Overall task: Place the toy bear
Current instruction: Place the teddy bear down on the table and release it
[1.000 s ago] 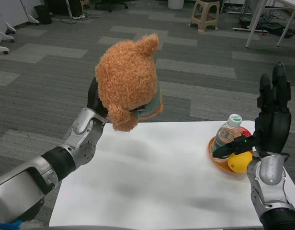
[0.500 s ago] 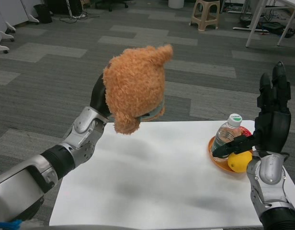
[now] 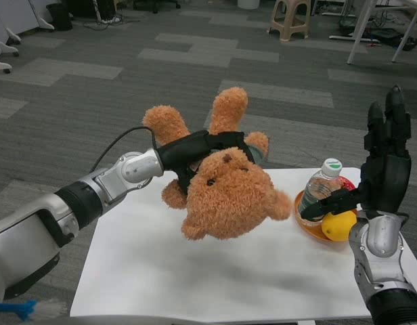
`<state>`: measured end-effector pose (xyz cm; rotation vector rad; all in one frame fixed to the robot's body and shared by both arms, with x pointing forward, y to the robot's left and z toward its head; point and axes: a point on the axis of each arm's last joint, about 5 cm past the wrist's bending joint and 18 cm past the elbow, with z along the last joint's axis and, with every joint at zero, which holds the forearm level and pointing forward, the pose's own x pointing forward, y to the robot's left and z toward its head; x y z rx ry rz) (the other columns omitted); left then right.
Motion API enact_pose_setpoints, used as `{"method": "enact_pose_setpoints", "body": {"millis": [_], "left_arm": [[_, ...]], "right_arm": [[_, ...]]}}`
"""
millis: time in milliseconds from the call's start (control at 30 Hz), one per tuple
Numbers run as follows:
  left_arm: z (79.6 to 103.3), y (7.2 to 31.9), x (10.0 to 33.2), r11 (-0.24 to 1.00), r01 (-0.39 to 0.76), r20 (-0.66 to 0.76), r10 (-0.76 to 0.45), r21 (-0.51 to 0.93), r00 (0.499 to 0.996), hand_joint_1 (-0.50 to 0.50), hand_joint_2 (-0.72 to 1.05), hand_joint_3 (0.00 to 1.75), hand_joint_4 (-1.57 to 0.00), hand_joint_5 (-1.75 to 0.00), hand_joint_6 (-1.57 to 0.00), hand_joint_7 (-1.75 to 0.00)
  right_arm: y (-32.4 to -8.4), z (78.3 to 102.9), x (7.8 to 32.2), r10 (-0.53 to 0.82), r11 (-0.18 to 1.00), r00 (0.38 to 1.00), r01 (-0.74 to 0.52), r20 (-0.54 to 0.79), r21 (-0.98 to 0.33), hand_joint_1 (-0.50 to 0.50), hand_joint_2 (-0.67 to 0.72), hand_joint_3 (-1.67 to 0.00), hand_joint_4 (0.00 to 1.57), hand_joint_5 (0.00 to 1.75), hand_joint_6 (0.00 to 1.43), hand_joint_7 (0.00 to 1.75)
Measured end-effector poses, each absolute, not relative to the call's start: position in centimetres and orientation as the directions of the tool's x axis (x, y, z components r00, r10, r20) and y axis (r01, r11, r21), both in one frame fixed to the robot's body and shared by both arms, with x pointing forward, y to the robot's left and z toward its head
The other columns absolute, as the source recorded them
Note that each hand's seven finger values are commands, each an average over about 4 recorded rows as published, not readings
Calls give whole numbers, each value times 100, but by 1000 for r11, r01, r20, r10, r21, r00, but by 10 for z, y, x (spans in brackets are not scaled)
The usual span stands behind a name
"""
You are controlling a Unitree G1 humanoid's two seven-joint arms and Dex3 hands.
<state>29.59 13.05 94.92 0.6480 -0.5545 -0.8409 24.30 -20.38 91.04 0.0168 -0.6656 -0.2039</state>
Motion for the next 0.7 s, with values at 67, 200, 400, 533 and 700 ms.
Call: {"method": "enact_pose_setpoints", "body": {"millis": [67, 200, 400, 533, 700], "left_arm": [[949, 129, 297, 478, 494, 174, -822, 726, 542, -50, 105, 2, -146, -175, -43, -112], [944, 124, 301, 402, 502, 85, -837, 766, 540, -50, 105, 7, -146, -175, -46, -113], [929, 120, 301, 327, 533, -31, -831, 780, 556, -50, 105, 2, -147, -175, -56, -112], [924, 118, 303, 301, 544, -84, -815, 783, 573, -50, 105, 0, -150, -175, -68, -112], [917, 117, 303, 286, 561, -133, -796, 777, 590, -50, 105, 2, -150, -175, -77, -112]], "right_arm": [[-204, 910, 243, -195, 979, 770, 185, 608, 79, -42, 47, 0, 0, 0, 0, 0], [-205, 908, 243, -198, 979, 774, 190, 602, 77, -42, 47, 0, 0, 0, 0, 0], [-206, 908, 243, -197, 979, 777, 191, 598, 74, -42, 47, 0, 0, 0, 0, 0], [-206, 907, 243, -198, 979, 777, 192, 597, 75, -42, 47, 0, 0, 0, 0, 0], [-206, 907, 243, -199, 978, 778, 193, 596, 75, -42, 47, 0, 0, 0, 0, 0]]}}
